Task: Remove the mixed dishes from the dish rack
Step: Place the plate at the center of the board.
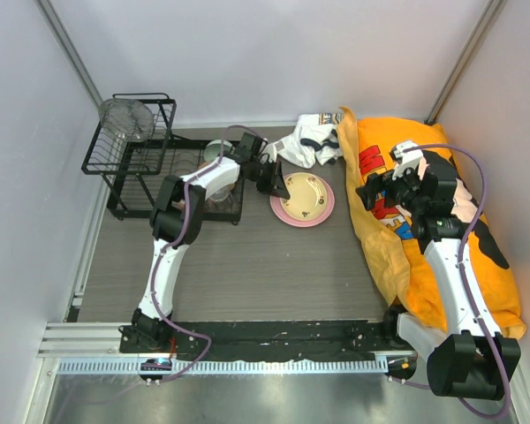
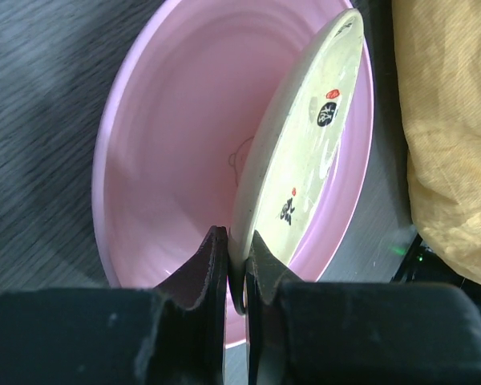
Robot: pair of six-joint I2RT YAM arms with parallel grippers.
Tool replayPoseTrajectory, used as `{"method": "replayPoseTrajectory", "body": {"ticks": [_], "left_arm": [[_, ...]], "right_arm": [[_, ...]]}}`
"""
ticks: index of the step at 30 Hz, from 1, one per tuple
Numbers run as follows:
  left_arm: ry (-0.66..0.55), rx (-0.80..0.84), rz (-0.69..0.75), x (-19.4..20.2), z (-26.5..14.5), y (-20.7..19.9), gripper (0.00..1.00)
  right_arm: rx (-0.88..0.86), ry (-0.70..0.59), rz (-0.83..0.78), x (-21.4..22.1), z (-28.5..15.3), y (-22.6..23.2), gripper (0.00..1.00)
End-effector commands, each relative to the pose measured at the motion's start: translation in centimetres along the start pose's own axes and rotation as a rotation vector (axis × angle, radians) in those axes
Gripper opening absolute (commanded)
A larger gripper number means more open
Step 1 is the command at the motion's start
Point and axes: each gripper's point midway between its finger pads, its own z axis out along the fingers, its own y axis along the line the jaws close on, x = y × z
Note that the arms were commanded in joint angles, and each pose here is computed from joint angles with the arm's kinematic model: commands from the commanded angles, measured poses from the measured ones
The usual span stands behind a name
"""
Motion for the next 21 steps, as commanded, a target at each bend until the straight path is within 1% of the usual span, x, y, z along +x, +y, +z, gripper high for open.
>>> {"method": "replayPoseTrajectory", "body": {"ticks": [1,5,10,14,17,19,21], "left_arm": [[-0.017,0.008,0.057,-0.81,-0.12,-0.85,0.09],[-0.013,0.001,0.062,-0.68,-0.13,-0.78,0.12],[-0.011,-0.017,0.082,-0.69,-0.19,-0.54,0.2],[-0.013,-0.029,0.088,-0.78,-0.25,-0.37,0.22],[-0.013,-0.036,0.093,-0.86,-0.3,-0.3,0.26],[-0.014,-0.04,0.096,-0.91,-0.32,-0.24,0.32],[-0.016,-0.043,0.1,-1.03,-0.37,-0.26,0.36]], "right_arm": [[0.014,-0.068,-0.041,-2.27,-0.47,-0.3,1.0],[0.012,-0.068,-0.042,-2.27,-0.43,-0.29,0.99],[0.01,-0.066,-0.04,-2.2,-0.4,-0.27,1.0],[0.01,-0.066,-0.039,-2.16,-0.39,-0.27,1.0],[0.01,-0.066,-0.04,-2.17,-0.42,-0.25,1.0],[0.011,-0.067,-0.041,-2.23,-0.4,-0.28,1.0],[0.01,-0.066,-0.04,-2.2,-0.4,-0.27,1.0]]}}
